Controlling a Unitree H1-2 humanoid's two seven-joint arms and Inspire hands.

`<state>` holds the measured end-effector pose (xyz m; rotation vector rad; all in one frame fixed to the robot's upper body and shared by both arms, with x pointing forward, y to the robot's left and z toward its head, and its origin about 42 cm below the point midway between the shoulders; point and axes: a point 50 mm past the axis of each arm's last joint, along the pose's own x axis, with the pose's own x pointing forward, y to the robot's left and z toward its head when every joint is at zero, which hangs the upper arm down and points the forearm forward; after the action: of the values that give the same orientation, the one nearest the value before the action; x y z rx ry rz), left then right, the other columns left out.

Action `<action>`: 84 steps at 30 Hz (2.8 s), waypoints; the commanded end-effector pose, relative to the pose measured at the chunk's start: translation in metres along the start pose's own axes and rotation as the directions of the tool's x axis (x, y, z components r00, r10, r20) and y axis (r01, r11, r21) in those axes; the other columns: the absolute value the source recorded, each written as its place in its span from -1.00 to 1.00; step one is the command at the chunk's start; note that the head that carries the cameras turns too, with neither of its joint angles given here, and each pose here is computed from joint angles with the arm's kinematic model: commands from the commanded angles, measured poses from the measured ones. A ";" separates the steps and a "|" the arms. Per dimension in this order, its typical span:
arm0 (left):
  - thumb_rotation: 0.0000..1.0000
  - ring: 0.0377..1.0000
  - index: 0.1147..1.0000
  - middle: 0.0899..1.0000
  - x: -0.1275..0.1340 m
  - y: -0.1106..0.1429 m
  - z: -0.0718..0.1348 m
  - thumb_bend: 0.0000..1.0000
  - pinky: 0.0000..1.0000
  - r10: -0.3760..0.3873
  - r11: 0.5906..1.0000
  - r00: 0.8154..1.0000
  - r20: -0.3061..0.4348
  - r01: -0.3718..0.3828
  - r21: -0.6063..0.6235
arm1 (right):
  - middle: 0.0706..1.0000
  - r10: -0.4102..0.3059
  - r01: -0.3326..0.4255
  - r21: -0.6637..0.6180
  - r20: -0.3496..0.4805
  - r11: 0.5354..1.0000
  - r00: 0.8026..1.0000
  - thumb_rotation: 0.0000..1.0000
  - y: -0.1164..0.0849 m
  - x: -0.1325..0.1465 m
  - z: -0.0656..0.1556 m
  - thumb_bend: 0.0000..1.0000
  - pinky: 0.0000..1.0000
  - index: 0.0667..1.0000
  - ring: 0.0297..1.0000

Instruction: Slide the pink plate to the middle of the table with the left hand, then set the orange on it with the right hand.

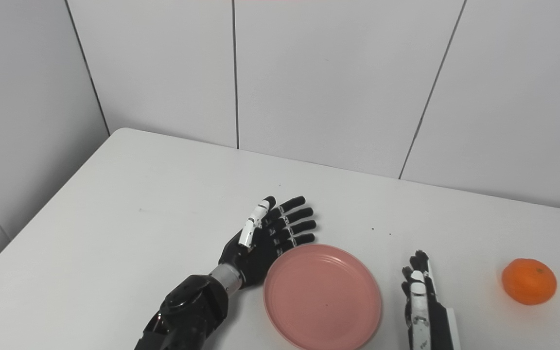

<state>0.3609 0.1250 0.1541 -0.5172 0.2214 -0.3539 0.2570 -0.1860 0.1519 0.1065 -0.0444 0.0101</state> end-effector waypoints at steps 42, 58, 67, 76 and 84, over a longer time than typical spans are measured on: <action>1.00 0.58 0.56 0.58 -0.025 0.020 0.015 -0.29 0.54 0.066 0.996 0.991 0.115 -0.072 0.049 | 0.89 -0.056 0.140 -0.298 0.272 0.944 0.961 0.95 -0.034 0.022 0.073 -0.29 0.84 0.87 0.85; 1.00 0.57 0.56 0.57 -0.032 0.031 0.005 -0.33 0.54 0.058 0.998 0.994 0.087 -0.061 0.026 | 0.82 -0.121 0.369 -0.585 0.419 0.722 0.900 0.53 -0.072 0.025 0.120 0.35 0.69 0.83 0.78; 1.00 0.57 0.56 0.57 -0.033 0.044 0.003 -0.34 0.54 0.045 0.999 0.996 0.081 -0.045 0.002 | 0.72 -0.211 0.494 -0.643 0.467 0.585 0.858 -0.15 -0.096 0.024 0.132 0.85 0.63 0.76 0.72; 1.00 0.61 0.63 0.61 -0.037 0.059 0.007 -0.34 0.58 0.034 0.999 0.997 0.072 -0.034 -0.011 | 0.74 -0.279 0.549 -0.678 0.474 0.490 0.835 -0.23 -0.114 0.027 0.138 0.88 0.58 0.79 0.72; 1.00 0.62 0.62 0.62 -0.037 0.071 0.010 -0.35 0.59 0.041 0.999 0.997 0.067 -0.039 -0.023 | 0.76 -0.340 0.533 -0.724 0.416 0.438 0.843 -0.15 -0.130 0.032 0.134 0.94 0.47 0.79 0.69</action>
<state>0.3498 0.1967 0.1400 -0.5538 0.1301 -0.3161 0.2813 -0.3240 0.2591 -0.8415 -0.2010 -0.5366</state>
